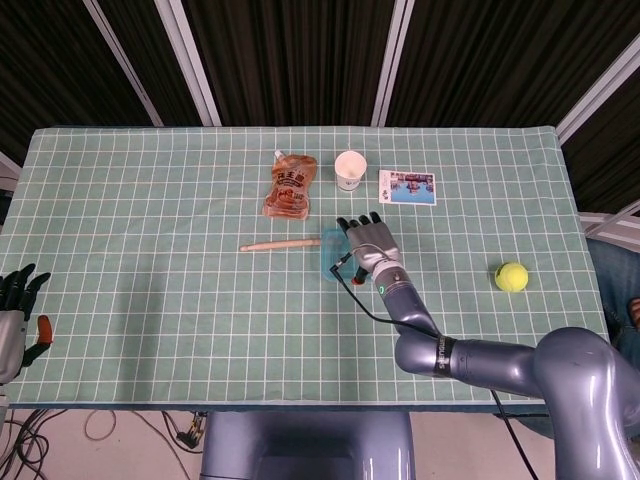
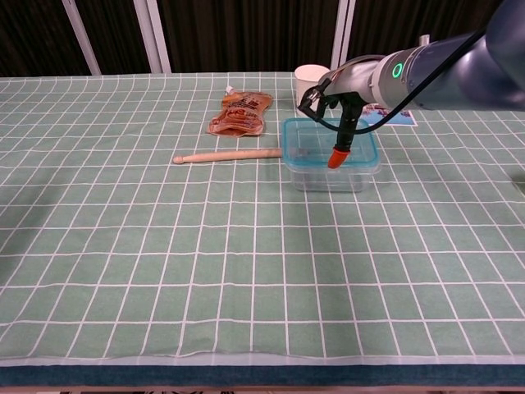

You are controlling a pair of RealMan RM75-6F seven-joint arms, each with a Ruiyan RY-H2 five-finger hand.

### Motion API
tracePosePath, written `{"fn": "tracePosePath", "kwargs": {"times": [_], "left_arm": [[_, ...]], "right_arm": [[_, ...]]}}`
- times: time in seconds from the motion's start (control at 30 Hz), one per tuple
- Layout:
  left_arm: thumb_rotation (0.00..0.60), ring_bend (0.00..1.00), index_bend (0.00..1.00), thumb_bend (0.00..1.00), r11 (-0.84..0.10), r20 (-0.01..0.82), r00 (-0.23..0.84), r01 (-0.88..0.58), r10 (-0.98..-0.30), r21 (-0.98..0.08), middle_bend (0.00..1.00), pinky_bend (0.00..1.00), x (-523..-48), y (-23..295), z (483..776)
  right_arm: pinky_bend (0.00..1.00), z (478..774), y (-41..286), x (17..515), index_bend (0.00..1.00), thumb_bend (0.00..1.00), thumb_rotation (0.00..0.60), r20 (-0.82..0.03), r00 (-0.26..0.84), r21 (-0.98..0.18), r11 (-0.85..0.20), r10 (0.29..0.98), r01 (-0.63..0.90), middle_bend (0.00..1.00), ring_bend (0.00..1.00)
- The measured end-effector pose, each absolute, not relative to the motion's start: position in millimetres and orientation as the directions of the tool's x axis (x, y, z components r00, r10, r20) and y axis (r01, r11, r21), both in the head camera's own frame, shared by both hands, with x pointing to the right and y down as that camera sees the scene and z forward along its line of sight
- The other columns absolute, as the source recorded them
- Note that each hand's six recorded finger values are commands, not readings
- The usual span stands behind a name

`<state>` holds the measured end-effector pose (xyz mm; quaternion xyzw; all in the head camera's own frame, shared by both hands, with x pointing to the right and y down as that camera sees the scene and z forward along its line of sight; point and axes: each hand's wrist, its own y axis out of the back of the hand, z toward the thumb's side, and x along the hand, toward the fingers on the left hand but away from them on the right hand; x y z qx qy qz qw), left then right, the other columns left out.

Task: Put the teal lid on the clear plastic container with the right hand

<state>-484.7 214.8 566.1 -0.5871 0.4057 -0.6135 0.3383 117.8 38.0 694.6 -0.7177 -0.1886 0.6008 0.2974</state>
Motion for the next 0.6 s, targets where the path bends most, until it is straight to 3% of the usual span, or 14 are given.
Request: {"fn": "tracePosePath", "kwargs": {"times": [0.6], "left_arm": [[0.6,0.0,0.11,0.66,-0.444,0.447,-0.08,-0.058,-0.891,-0.894,0.0,0.0,-485.1,215.0,566.2]], "right_arm": [[0.0,697.6,38.3,117.2,0.07,0.21,0.6,-0.753,0.2,-0.65,-0.755,0.627,-0.082,0.45,0.11]]}}
